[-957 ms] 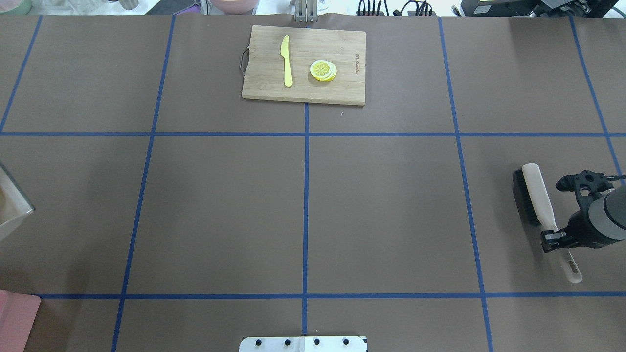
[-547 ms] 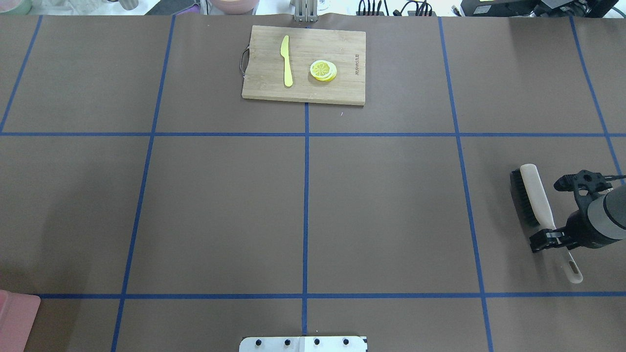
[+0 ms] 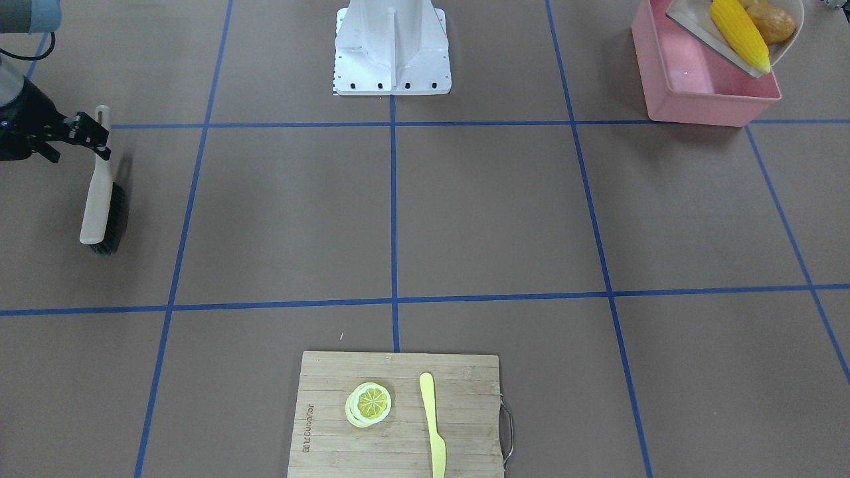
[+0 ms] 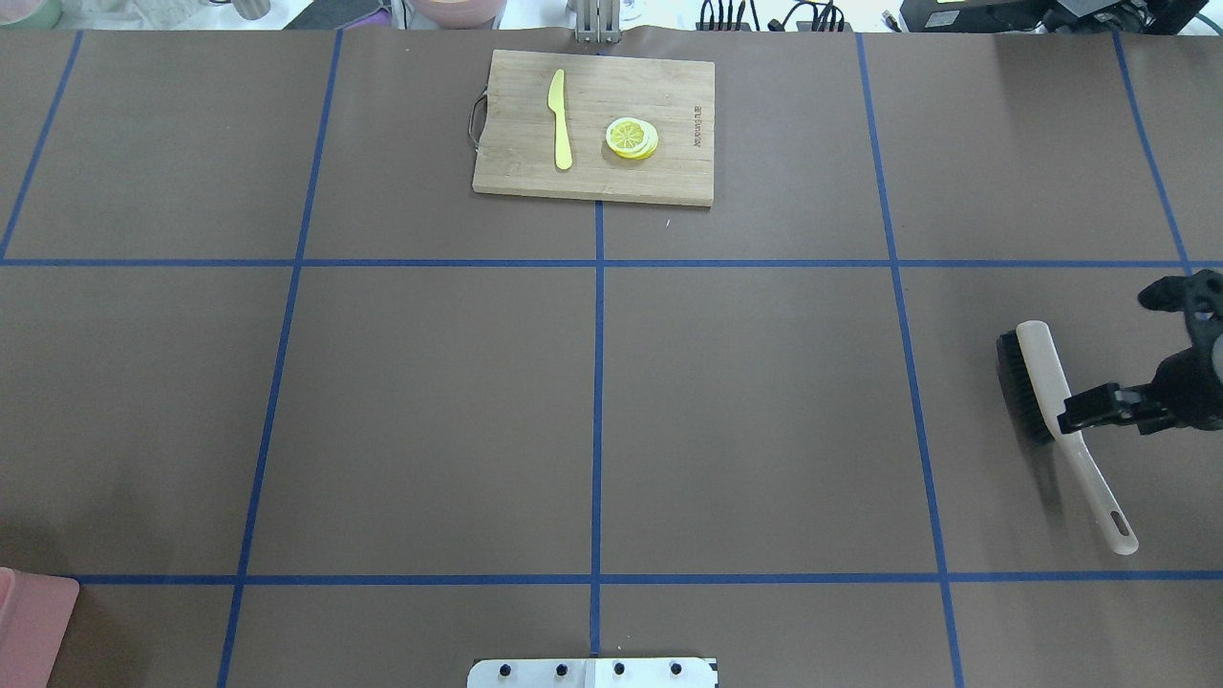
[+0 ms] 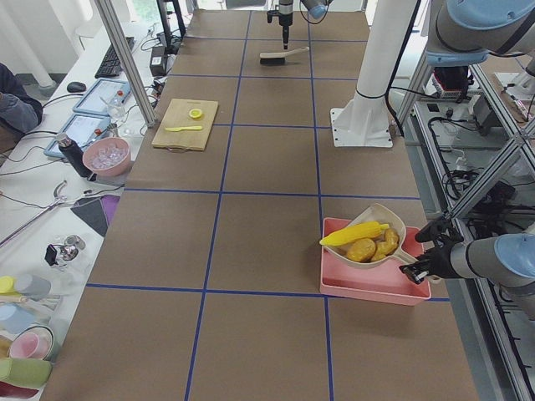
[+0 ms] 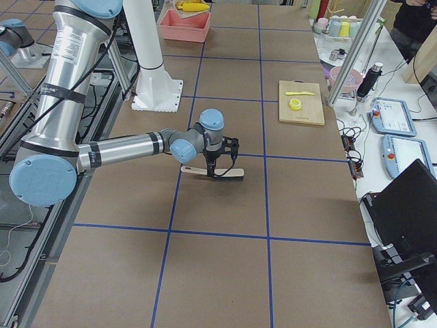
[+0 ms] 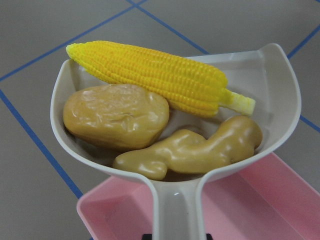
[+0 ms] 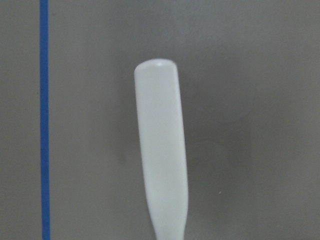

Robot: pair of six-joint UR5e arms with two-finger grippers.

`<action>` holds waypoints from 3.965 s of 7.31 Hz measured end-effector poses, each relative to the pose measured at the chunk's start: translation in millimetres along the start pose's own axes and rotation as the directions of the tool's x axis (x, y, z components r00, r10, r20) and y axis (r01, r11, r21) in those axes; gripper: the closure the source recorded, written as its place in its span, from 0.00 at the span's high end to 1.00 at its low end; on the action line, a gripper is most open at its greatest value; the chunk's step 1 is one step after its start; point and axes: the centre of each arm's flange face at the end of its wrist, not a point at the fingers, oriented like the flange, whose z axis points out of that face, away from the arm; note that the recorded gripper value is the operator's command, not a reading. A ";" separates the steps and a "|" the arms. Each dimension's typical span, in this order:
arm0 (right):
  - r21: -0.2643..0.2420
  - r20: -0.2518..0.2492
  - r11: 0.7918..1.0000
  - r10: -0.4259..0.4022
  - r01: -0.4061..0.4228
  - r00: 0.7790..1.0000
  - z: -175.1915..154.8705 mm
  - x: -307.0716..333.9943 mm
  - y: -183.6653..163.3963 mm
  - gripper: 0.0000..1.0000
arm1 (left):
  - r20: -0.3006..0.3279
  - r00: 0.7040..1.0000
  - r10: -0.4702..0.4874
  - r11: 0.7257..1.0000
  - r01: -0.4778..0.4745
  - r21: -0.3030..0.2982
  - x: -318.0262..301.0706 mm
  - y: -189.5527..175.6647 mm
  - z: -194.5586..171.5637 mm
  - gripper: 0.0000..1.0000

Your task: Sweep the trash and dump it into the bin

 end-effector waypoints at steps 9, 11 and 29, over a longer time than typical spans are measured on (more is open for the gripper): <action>0.031 -0.144 0.994 -0.096 0.101 0.985 -104.0 142.3 -47.5 1.00 | -0.111 0.972 0.208 0.942 -0.230 -0.246 62.3 40.1 -18.9 0.00; 0.020 -0.124 0.996 -0.084 0.087 0.989 -103.7 163.4 -41.6 1.00 | -0.122 0.972 0.200 0.927 -0.228 -0.297 71.5 50.9 -25.7 0.00; 0.017 -0.125 1.000 -0.024 0.026 0.992 -90.4 195.1 -72.0 1.00 | 0.105 0.989 0.109 0.942 -0.069 -0.328 77.5 -7.5 -35.2 0.00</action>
